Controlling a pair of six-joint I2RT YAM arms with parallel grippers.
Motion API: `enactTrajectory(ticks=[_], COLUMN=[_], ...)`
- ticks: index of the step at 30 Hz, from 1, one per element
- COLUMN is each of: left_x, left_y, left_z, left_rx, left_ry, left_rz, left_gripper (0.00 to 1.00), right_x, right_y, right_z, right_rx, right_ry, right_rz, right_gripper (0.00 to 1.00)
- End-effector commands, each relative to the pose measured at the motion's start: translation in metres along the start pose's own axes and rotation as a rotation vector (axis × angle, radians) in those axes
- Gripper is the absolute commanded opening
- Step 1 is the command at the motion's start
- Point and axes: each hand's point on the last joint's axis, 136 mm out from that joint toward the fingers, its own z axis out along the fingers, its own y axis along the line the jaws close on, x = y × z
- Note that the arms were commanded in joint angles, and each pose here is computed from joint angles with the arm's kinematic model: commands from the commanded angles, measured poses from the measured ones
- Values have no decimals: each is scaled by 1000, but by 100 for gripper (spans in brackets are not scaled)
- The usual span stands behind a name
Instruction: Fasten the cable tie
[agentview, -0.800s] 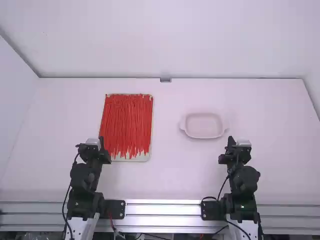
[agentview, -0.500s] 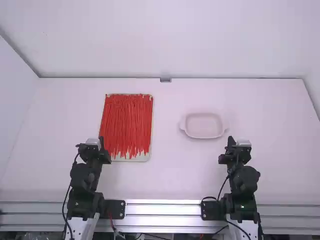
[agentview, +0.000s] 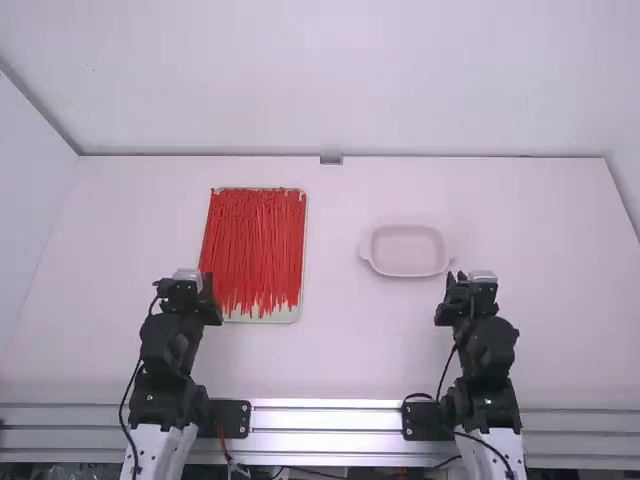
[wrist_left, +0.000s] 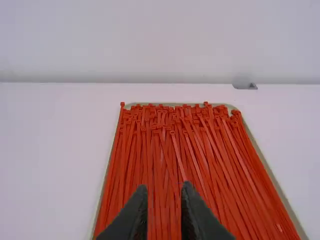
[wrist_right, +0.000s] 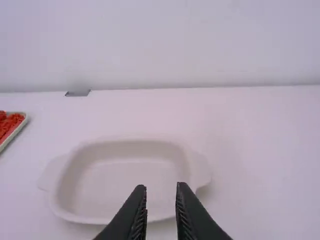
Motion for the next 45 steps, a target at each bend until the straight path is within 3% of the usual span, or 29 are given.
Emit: enactTrajectory(ticks=[1,18,34,45], left_x=[-14,-35,-16,-21], left_y=[-6,-21,-35,-40], left_z=[0,28,63,80], left_rx=[26,96,135,147], left_ry=[-4,139,390,460], left_rz=[-14,-64,-129,-148], left_gripper=[23,55,84,96], right_x=[-20,-39,-9,-9], right_y=[3,21,85,123], right_z=[0,38,77,89], right_rx=[-13,-85,-289,-385], right_ry=[-12,145,407,443], right_rz=[9,43,-20,-52], right_gripper=[23,55,84,95])
